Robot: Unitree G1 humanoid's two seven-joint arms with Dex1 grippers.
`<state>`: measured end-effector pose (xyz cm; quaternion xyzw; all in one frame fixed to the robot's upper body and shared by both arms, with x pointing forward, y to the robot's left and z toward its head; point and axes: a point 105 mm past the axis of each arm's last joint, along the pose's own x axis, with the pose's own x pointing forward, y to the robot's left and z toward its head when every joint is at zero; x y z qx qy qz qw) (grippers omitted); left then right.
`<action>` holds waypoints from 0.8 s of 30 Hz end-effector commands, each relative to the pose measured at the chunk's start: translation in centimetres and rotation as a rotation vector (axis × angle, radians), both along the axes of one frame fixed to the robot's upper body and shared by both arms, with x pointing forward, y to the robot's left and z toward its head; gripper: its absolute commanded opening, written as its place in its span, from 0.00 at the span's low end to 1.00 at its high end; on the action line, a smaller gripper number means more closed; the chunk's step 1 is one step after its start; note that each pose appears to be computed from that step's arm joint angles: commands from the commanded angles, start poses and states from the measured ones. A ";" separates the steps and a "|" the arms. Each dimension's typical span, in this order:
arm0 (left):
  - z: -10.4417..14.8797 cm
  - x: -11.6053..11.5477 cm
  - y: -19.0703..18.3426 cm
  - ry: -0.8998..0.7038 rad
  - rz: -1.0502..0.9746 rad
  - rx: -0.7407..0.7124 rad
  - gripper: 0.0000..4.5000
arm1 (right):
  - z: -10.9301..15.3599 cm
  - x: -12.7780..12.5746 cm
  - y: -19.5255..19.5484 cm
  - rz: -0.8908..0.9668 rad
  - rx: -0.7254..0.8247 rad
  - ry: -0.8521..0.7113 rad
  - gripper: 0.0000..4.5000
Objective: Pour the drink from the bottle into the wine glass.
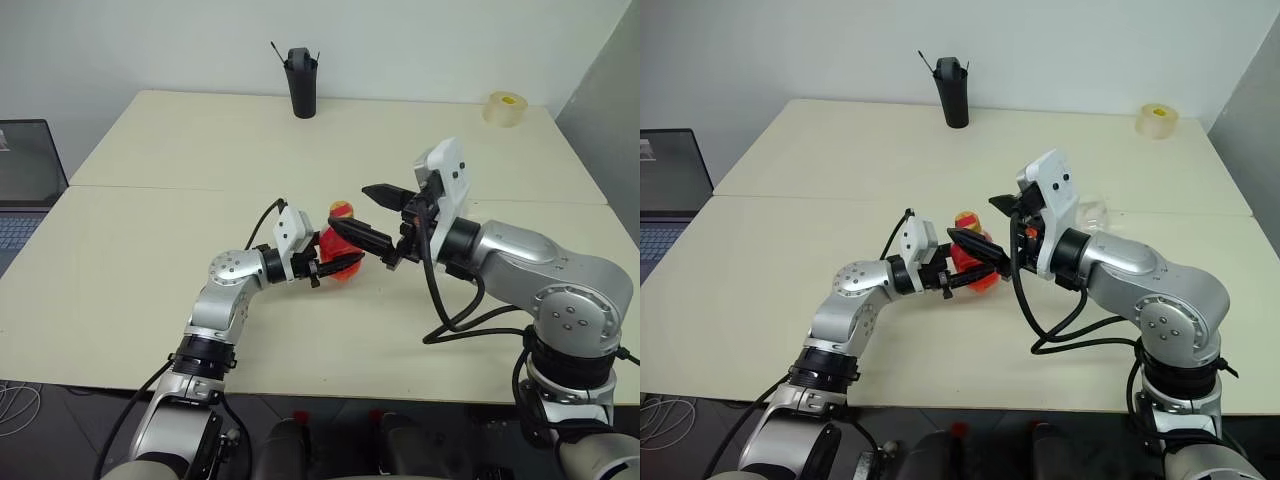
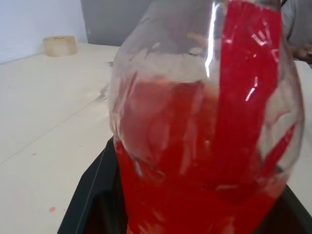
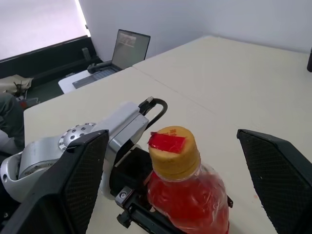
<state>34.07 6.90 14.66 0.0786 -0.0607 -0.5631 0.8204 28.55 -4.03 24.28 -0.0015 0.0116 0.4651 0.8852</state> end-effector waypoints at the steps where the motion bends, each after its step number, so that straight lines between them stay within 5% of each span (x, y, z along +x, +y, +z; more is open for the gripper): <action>1: 1.9 -0.5 -0.6 -0.072 -0.035 -0.040 0.46 | 0.6 -0.1 0.2 -0.004 0.012 -0.034 1.00; 12: 1.7 -1.0 -0.5 -0.059 -0.043 -0.036 0.46 | -0.1 0.8 0.8 -0.024 -0.020 -0.035 1.00; 18: 1.6 -0.9 -0.4 -0.055 -0.031 -0.034 0.46 | 0.3 0.8 1.1 -0.020 -0.005 -0.053 0.70; 24: 1.5 -0.9 -0.4 -0.051 -0.028 -0.032 0.46 | 0.3 0.6 1.3 -0.004 -0.015 -0.065 0.69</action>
